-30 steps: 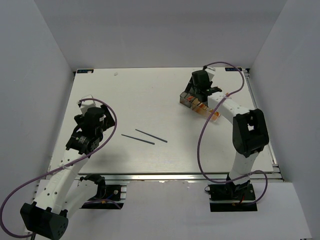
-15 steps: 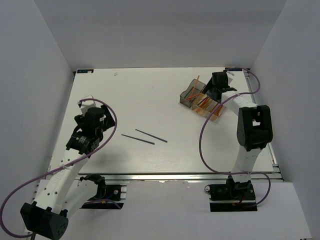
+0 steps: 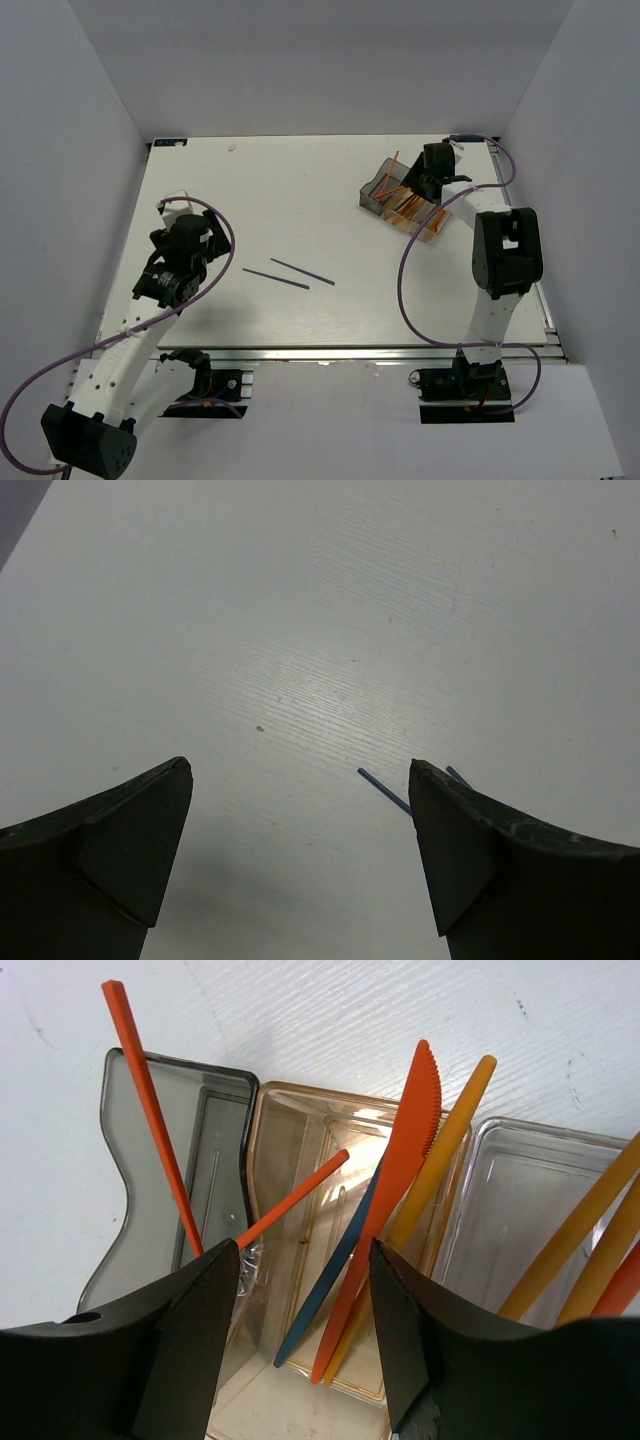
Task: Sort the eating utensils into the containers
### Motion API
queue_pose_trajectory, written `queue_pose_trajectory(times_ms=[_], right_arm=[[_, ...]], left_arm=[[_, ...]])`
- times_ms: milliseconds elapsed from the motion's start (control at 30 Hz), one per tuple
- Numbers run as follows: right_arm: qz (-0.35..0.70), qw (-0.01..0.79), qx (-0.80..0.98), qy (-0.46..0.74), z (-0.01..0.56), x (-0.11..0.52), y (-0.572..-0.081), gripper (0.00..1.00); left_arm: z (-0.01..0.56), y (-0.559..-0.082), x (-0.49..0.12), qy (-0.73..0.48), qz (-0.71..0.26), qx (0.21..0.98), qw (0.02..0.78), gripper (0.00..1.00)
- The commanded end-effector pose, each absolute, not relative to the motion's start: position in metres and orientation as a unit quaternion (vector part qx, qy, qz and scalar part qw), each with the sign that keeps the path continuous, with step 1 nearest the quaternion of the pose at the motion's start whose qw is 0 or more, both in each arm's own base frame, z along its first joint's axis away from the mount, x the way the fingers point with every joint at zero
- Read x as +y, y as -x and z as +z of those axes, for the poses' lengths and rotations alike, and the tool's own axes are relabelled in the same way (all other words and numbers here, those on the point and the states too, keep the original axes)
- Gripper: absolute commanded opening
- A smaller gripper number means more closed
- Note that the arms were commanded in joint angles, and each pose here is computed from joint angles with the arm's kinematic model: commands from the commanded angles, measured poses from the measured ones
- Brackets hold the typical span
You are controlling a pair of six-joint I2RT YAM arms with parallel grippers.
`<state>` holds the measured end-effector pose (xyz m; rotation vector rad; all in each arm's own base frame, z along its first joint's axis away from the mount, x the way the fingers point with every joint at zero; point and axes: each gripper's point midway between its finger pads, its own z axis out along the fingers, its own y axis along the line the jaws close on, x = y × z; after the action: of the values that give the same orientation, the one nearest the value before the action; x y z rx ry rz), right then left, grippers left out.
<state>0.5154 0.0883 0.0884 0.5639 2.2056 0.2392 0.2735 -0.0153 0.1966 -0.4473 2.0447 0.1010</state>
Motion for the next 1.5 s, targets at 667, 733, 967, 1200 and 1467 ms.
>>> queue_pose_trajectory(times_ms=[667,733,967,1200,1467], right_arm=[[0.127,0.444,0.855,-0.234,0.108,0.095,-0.546,0.58],[0.131,0.452,0.851,-0.233,0.108,0.095,-0.547,0.58],[0.134,0.448,0.853,-0.231,0.097,0.097,-0.551,0.58],[0.141,0.455,0.848,-0.232,0.097,0.098,-0.550,0.58],[0.151,0.459,0.846,-0.228,0.094,0.101,-0.548,0.58]], left_arm=[[0.197,-0.277,-0.019,0.178,0.033,0.846,0.501,0.98],[0.197,-0.277,-0.019,0.177,0.033,0.846,0.501,0.98],[0.196,-0.276,-0.019,0.178,0.034,0.847,0.501,0.98],[0.195,-0.277,-0.020,0.175,0.031,0.848,0.499,0.98],[0.196,-0.277,-0.021,0.175,0.030,0.847,0.501,0.98]])
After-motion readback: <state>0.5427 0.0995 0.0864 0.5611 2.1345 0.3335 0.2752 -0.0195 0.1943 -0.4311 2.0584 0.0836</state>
